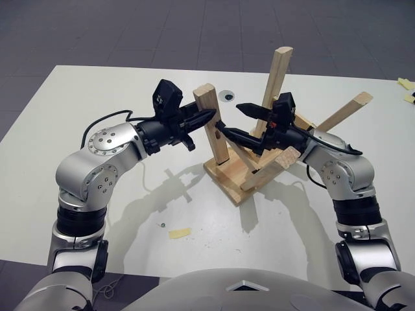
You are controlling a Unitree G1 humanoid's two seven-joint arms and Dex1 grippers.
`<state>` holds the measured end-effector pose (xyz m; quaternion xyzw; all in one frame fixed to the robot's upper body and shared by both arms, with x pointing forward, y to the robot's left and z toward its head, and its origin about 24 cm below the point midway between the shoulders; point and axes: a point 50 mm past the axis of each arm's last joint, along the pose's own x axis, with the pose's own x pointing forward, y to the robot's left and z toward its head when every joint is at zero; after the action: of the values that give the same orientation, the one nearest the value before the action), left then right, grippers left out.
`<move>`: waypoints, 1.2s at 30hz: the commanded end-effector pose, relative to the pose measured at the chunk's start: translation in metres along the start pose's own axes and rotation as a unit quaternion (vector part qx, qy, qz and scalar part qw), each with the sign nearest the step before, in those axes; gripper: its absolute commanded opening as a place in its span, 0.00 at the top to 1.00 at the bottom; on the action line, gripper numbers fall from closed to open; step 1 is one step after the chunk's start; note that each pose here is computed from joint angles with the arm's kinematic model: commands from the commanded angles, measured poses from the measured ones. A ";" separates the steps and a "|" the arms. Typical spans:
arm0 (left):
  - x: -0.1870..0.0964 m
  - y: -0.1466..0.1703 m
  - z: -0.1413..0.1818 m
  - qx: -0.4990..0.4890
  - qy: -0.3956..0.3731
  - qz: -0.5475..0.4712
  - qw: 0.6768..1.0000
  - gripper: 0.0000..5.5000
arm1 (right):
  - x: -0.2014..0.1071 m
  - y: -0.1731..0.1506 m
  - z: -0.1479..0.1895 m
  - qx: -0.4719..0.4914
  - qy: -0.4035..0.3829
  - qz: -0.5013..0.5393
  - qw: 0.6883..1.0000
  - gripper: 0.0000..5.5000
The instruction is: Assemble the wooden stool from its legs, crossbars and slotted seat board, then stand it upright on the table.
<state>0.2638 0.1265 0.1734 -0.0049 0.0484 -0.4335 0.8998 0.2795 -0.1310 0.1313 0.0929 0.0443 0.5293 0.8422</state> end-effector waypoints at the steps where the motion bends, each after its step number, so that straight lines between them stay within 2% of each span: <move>1: 0.002 0.001 -0.011 -0.002 0.026 0.025 0.999 0.81 | -0.002 0.005 -0.026 0.025 0.051 -0.018 0.998 0.02; 11: 0.004 -0.001 -0.003 0.003 0.009 0.019 1.000 0.81 | 0.003 0.014 -0.025 0.030 0.034 -0.011 0.999 0.02; 17: 0.001 -0.003 0.014 0.006 -0.028 0.014 0.999 0.81 | -0.002 0.005 0.016 0.066 -0.061 -0.014 0.996 0.02; 25: 0.000 -0.002 0.016 0.010 -0.031 0.021 0.999 0.81 | -0.003 0.002 0.037 0.045 -0.079 -0.018 0.996 0.02; 29: 0.001 0.000 0.022 0.013 -0.045 0.031 0.998 0.81 | 0.002 0.007 0.031 0.042 -0.061 -0.006 0.997 0.02; 36: 0.003 -0.001 0.025 0.018 -0.048 0.029 0.998 0.82 | 0.002 -0.003 -0.017 0.031 0.051 -0.069 0.996 0.02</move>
<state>0.2653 0.1224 0.1861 -0.0163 0.0250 -0.4115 0.9109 0.2796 -0.1234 0.1309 0.1170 0.0809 0.4986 0.8551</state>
